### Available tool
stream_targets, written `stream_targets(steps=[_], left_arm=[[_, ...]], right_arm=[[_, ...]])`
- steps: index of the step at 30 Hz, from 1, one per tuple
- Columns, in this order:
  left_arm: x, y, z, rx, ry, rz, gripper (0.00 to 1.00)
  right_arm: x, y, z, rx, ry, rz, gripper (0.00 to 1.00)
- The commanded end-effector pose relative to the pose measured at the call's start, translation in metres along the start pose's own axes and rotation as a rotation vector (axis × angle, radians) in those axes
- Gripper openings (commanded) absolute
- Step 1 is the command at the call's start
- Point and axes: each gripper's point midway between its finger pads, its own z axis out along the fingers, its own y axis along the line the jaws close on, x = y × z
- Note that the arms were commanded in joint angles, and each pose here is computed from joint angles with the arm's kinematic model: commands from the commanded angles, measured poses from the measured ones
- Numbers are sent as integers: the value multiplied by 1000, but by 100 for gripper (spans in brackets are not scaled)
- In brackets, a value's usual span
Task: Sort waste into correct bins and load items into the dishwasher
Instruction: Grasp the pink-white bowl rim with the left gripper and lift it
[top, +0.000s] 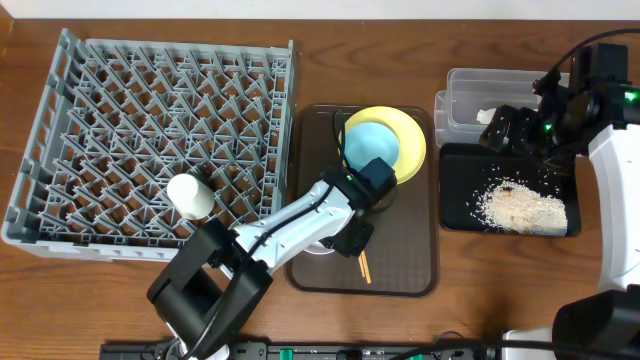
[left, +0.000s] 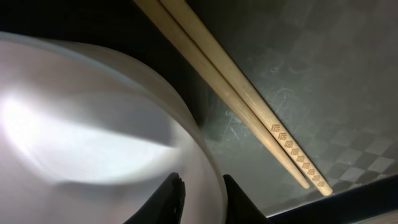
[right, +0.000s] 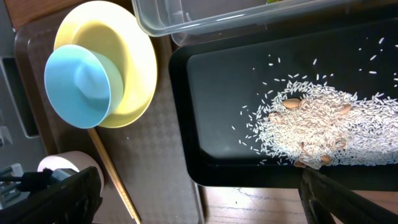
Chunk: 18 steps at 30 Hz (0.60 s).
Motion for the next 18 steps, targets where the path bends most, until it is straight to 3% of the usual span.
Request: stream_targets(steps=[1, 18], left_arm=[[-11, -2, -20, 3, -68, 3, 21], [-14, -5, -20, 11, -89, 5, 21]], right_arm=[[-2, 2, -11, -11, -33, -17, 99], [-2, 2, -11, -11, -30, -16, 99]])
